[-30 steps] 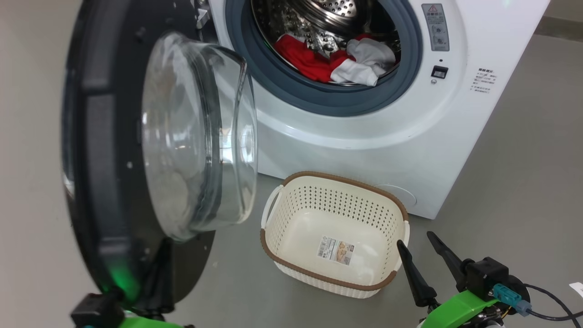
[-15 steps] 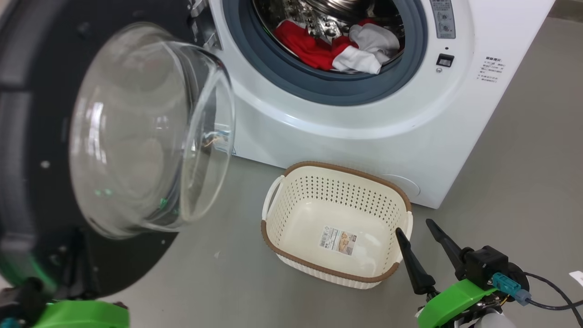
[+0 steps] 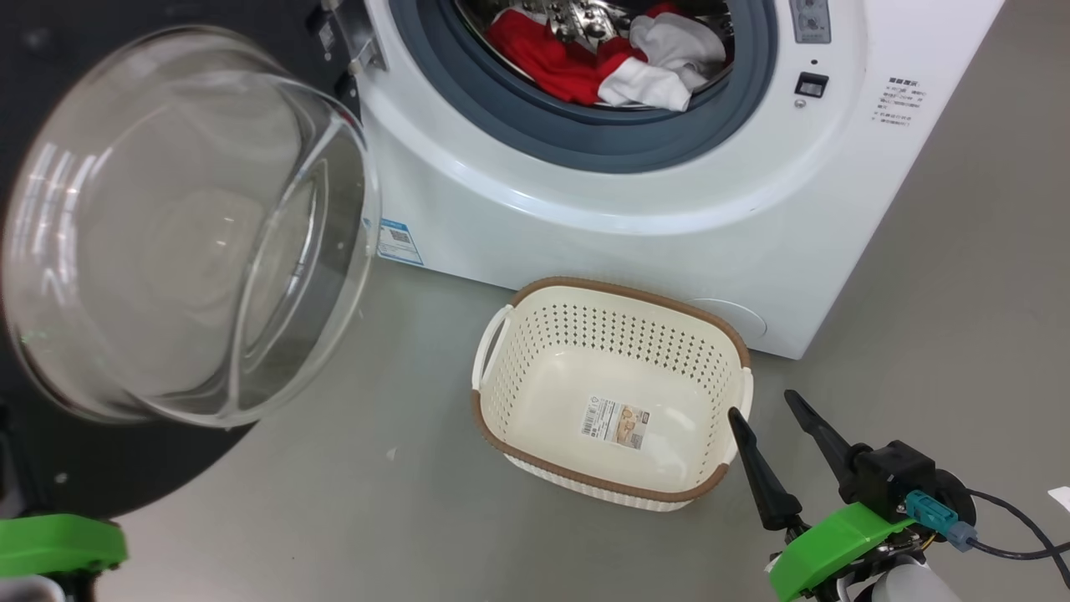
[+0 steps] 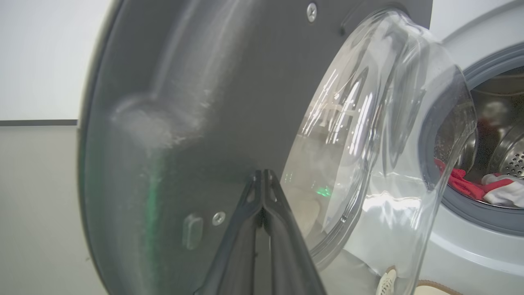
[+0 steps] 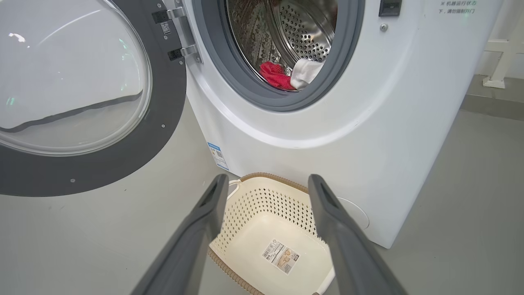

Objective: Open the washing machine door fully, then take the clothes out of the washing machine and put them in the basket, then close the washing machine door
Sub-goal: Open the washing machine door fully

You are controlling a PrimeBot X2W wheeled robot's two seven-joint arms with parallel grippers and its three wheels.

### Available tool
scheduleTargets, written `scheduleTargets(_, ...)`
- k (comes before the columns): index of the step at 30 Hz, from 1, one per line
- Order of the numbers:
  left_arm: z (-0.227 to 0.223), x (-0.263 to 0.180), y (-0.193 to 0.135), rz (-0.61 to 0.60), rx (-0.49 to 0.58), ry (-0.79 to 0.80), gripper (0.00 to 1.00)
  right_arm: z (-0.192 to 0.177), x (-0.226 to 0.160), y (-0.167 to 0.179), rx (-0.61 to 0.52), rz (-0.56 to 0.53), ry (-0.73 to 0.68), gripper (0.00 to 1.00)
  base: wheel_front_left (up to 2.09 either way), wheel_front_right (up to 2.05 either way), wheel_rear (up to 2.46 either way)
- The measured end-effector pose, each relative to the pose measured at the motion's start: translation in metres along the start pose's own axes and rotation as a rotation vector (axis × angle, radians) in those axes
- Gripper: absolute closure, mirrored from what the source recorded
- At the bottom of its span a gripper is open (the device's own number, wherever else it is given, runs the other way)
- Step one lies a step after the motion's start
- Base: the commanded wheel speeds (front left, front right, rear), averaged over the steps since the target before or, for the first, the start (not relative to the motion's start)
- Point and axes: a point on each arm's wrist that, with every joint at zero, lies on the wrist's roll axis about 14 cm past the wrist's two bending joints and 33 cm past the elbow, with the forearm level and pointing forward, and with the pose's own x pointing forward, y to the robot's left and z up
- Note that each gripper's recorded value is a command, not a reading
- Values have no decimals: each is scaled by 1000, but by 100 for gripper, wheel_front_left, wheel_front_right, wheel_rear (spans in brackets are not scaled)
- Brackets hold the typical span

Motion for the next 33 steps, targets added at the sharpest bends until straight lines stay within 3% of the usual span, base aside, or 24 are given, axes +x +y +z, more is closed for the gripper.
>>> scheduleTargets(33,4,71,50,145,100,47,100,-15,16,-26,-7,-35,29,0,0,0,0)
